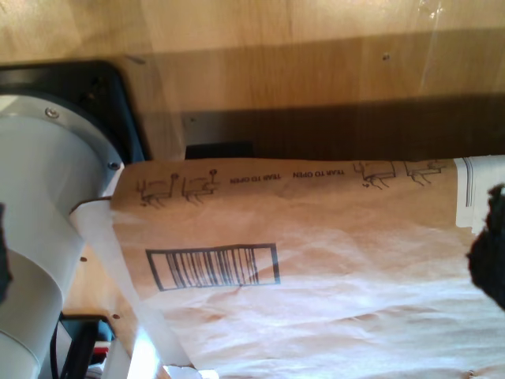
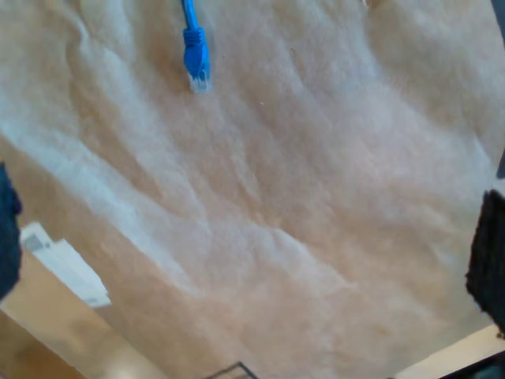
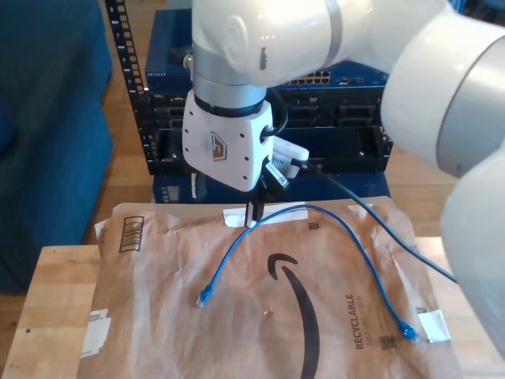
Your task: Grab the cable and plug it in
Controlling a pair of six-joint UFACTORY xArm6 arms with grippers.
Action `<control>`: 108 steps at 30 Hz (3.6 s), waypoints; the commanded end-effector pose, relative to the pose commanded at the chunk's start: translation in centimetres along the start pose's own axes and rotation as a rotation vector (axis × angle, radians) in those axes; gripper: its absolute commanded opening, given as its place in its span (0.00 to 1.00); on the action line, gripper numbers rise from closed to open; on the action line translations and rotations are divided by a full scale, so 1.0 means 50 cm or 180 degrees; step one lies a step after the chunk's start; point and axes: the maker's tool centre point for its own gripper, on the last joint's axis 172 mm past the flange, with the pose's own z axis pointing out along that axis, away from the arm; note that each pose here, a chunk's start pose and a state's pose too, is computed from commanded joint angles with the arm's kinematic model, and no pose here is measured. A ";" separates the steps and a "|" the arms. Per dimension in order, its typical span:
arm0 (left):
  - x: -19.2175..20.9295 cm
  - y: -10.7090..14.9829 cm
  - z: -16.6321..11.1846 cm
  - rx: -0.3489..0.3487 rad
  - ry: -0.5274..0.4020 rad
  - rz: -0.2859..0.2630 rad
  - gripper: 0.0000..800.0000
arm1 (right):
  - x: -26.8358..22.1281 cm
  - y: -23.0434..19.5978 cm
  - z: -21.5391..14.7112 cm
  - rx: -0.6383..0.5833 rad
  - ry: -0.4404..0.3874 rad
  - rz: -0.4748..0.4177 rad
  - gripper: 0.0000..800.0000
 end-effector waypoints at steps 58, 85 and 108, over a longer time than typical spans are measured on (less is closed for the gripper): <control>0.005 0.001 0.022 0.0051 -0.0089 -0.0015 1.00 | 0.031 -0.070 0.352 0.0085 0.0291 -0.0669 1.00; 0.009 0.003 0.035 0.0101 -0.0162 -0.0024 1.00 | 0.063 -0.075 0.405 -0.0068 0.0318 -0.0602 0.77; 0.009 0.003 0.035 0.0096 -0.0165 -0.0019 1.00 | 0.063 -0.069 0.402 -0.0128 0.0292 -0.0522 0.29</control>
